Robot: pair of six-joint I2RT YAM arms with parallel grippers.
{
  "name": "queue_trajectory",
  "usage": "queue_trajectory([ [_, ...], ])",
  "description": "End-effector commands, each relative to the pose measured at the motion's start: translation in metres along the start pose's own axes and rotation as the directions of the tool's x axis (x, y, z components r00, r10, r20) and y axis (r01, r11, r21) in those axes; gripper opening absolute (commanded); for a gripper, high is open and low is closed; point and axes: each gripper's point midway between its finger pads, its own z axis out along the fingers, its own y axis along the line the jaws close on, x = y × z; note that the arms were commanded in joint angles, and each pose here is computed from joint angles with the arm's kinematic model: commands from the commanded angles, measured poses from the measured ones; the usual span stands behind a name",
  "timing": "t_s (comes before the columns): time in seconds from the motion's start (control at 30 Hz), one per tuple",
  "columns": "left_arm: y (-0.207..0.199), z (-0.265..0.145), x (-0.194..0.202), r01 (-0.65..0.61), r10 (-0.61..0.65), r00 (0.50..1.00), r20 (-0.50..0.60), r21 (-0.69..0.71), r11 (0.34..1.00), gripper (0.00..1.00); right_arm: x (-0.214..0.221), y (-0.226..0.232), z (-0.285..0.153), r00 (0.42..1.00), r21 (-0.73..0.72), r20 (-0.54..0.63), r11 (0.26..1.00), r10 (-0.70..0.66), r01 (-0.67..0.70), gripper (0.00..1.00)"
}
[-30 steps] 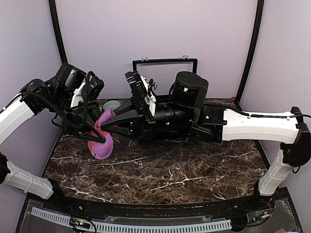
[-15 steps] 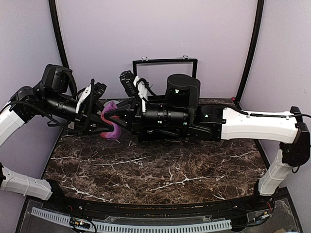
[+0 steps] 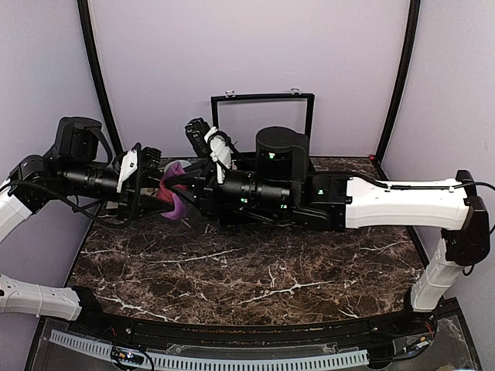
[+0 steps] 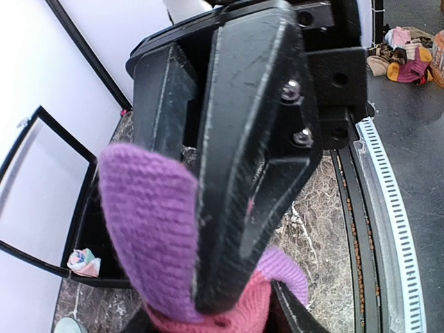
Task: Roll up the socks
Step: Roll the sock at the center of the board.
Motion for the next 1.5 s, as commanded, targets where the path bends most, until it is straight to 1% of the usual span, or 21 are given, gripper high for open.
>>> queue_trajectory([
  [0.0, -0.013, -0.002, 0.009, -0.048, 0.048, 0.999, 0.006, 0.023, 0.999, 0.47, -0.036, 0.001, -0.003, 0.993, 0.025, 0.122, 1.0, 0.002, -0.005, 0.0],
  [0.1, -0.012, -0.001, 0.01, -0.042, 0.042, 0.999, 0.005, 0.021, 0.999, 0.48, -0.039, 0.004, 0.001, 0.991, 0.012, 0.133, 1.0, 0.018, -0.02, 0.0],
  [0.23, -0.024, -0.005, 0.005, -0.056, 0.054, 0.998, 0.025, 0.084, 0.995, 0.48, -0.037, 0.01, 0.004, 0.993, -0.014, 0.121, 1.0, 0.008, -0.007, 0.0],
  [0.33, -0.024, -0.007, 0.007, -0.077, 0.075, 0.997, 0.028, 0.072, 0.994, 0.47, -0.042, 0.014, -0.004, 0.987, -0.039, 0.159, 0.999, 0.009, -0.003, 0.0],
  [0.37, -0.018, -0.006, 0.01, -0.077, 0.077, 0.997, 0.018, 0.028, 0.997, 0.47, -0.043, 0.016, -0.006, 0.986, -0.044, 0.168, 0.999, 0.009, -0.001, 0.0],
  [0.4, -0.005, -0.006, 0.011, -0.076, 0.076, 0.997, 0.01, -0.048, 0.996, 0.47, -0.044, 0.015, -0.006, 0.985, -0.038, 0.17, 0.999, 0.013, -0.006, 0.0],
  [0.43, 0.012, -0.007, 0.014, -0.078, 0.076, 0.997, -0.018, -0.148, 0.986, 0.45, -0.045, 0.011, -0.008, 0.985, -0.023, 0.174, 1.0, 0.017, -0.014, 0.0],
  [0.47, 0.028, -0.01, 0.012, -0.093, 0.091, 0.996, -0.021, -0.234, 0.968, 0.43, -0.046, 0.009, -0.008, 0.984, -0.008, 0.177, 1.0, 0.023, -0.022, 0.0],
  [0.53, 0.047, -0.016, 0.012, -0.101, 0.093, 0.995, -0.041, -0.34, 0.935, 0.42, -0.045, 0.001, -0.008, 0.983, 0.031, 0.178, 0.998, 0.043, -0.049, 0.0],
  [0.6, 0.042, -0.017, 0.008, -0.105, 0.101, 0.994, -0.03, -0.312, 0.944, 0.43, -0.042, -0.006, -0.009, 0.984, 0.066, 0.172, 0.996, 0.042, -0.054, 0.0],
  [0.67, 0.029, -0.019, 0.002, -0.101, 0.108, 0.994, 0.01, -0.259, 0.96, 0.48, -0.035, -0.012, -0.011, 0.986, 0.09, 0.164, 0.994, 0.04, -0.055, 0.0],
  [0.73, 0.015, -0.021, -0.002, -0.109, 0.119, 0.992, 0.041, -0.202, 0.973, 0.5, -0.03, -0.016, -0.016, 0.986, 0.098, 0.161, 0.994, 0.039, -0.055, 0.0],
  [0.83, 0.007, -0.025, -0.005, -0.114, 0.127, 0.99, 0.062, -0.179, 0.977, 0.51, -0.02, -0.02, -0.022, 0.99, 0.106, 0.14, 0.994, 0.018, -0.033, 0.0],
  [0.93, -0.002, -0.029, -0.008, -0.15, 0.164, 0.983, 0.081, -0.152, 0.977, 0.52, -0.006, -0.021, -0.027, 0.993, 0.098, 0.119, 0.995, 0.007, -0.019, 0.0],
  [1.03, -0.012, -0.03, -0.008, -0.174, 0.184, 0.979, 0.089, -0.107, 0.979, 0.53, -0.016, -0.015, -0.039, 0.989, 0.062, 0.149, 0.998, 0.005, -0.014, 0.0],
  [1.13, -0.022, -0.03, -0.008, -0.196, 0.199, 0.976, 0.09, -0.044, 0.98, 0.53, -0.018, -0.009, -0.039, 0.989, 0.029, 0.147, 1.0, -0.005, 0.001, 0.0],
  [1.23, -0.026, -0.027, -0.008, -0.189, 0.188, 0.979, 0.082, 0.005, 0.982, 0.53, -0.021, -0.007, -0.037, 0.989, 0.019, 0.148, 1.0, -0.005, 0.002, 0.0],
  [1.33, -0.017, -0.02, -0.003, -0.176, 0.176, 0.983, 0.054, -0.018, 0.984, 0.53, -0.024, 0.0, -0.032, 0.988, -0.019, 0.154, 1.0, 0.003, -0.001, 0.0],
  [1.43, 0.006, -0.017, -0.005, -0.166, 0.171, 0.985, 0.034, -0.125, 0.978, 0.54, -0.017, 0.004, -0.02, 0.992, -0.055, 0.129, 0.998, 0.012, -0.005, 0.0],
  [1.47, 0.009, -0.018, -0.006, -0.166, 0.172, 0.984, 0.034, -0.139, 0.976, 0.54, -0.015, 0.006, -0.018, 0.992, -0.064, 0.124, 0.998, 0.011, -0.004, 0.0],
])
